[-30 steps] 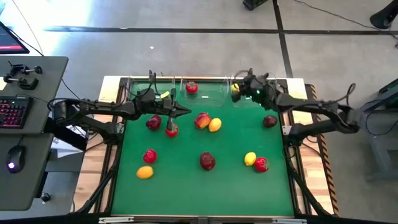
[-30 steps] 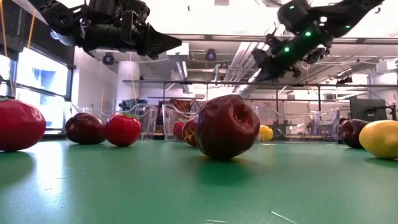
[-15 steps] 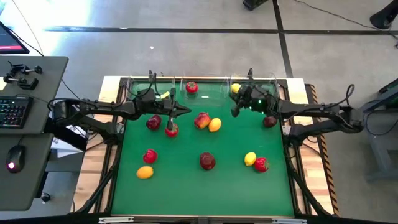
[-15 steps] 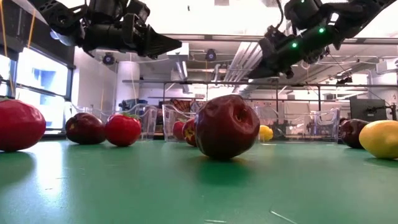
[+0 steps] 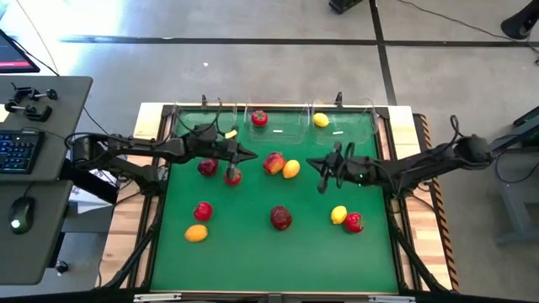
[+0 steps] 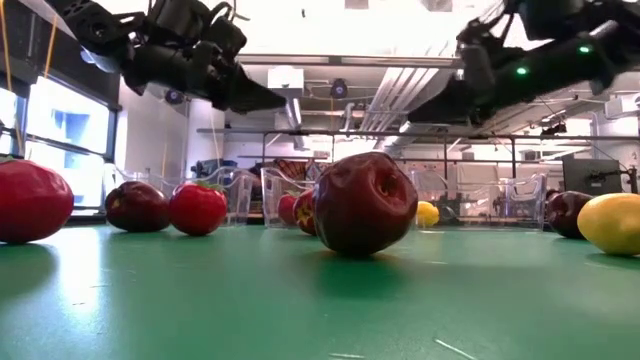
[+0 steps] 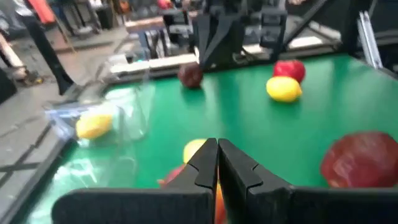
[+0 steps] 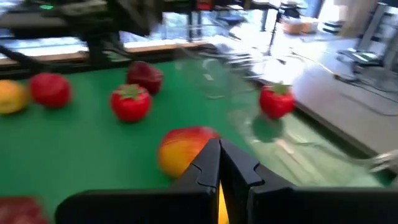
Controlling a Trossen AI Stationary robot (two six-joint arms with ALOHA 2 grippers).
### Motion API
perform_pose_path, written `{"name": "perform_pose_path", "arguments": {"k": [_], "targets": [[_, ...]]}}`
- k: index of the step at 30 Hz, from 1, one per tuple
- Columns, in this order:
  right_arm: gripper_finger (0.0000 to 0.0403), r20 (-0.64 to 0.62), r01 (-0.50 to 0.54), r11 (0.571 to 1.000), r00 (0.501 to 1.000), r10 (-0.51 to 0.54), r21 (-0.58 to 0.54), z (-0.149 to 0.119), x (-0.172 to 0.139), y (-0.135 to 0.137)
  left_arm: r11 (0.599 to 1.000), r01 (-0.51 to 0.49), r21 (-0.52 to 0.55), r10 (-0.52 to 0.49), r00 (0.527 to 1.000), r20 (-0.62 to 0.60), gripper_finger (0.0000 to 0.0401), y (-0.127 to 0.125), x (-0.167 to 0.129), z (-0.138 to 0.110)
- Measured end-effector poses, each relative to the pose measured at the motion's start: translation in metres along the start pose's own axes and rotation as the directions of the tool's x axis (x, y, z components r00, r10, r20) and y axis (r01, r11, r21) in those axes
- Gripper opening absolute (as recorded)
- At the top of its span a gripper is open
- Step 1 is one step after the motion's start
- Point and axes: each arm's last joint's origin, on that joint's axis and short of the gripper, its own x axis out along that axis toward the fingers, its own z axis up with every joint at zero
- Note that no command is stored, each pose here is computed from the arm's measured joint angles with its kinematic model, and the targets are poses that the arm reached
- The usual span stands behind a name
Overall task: Sort produce into baskets
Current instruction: Put the top left apple into the left transparent bin
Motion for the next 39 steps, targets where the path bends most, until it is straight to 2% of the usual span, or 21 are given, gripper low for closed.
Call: {"name": "perform_pose_path", "arguments": {"k": [5, 9, 15, 19, 24, 27, 31, 39], "targets": [[0.0000, 0.018, -0.024, 1.000, 1.000, 0.024, -0.013, -0.013, -0.012, 0.012, 1.000, 0.021, 0.017, -0.018, 0.991, -0.136, 0.0000, -0.013, 0.005, 0.002], [0.0000, 0.017, -0.032, 0.999, 0.999, 0.033, -0.027, -0.016, -0.017, 0.018, 0.995, 0.052, 0.087, -0.029, 0.969, -0.246, 0.0000, -0.027, 0.009, 0.011], [0.0000, 0.020, -0.043, 0.999, 0.999, 0.044, -0.032, -0.017, -0.020, 0.023, 0.975, 0.156, 0.160, -0.122, 0.971, -0.207, 0.0000, -0.054, 0.014, 0.034], [0.0000, 0.009, -0.151, 0.988, 0.988, 0.151, -0.011, -0.017, -0.020, 0.027, 0.960, 0.214, 0.184, -0.178, 0.965, -0.193, 0.0000, -0.070, 0.020, 0.041], [0.0000, -0.002, -0.190, 0.982, 0.982, 0.190, -0.003, -0.018, -0.021, 0.028, 0.942, 0.271, 0.199, -0.226, 0.949, -0.221, 0.0000, -0.086, 0.033, 0.033], [0.0000, -0.003, -0.186, 0.982, 0.982, 0.186, -0.004, -0.018, -0.021, 0.028, 0.938, 0.295, 0.181, -0.234, 0.926, -0.296, 0.0000, -0.089, 0.033, 0.024], [0.0000, -0.014, -0.185, 0.983, 0.983, 0.185, -0.009, -0.019, -0.020, 0.028, 0.967, 0.208, 0.148, -0.128, 0.897, -0.423, 0.0000, -0.085, 0.021, 0.020], [0.0000, -0.026, -0.184, 0.983, 0.983, 0.183, -0.015, -0.020, -0.020, 0.028, 0.998, 0.000, 0.070, 0.047, 0.742, -0.669, 0.0015, -0.086, -0.020, 0.045]]}}
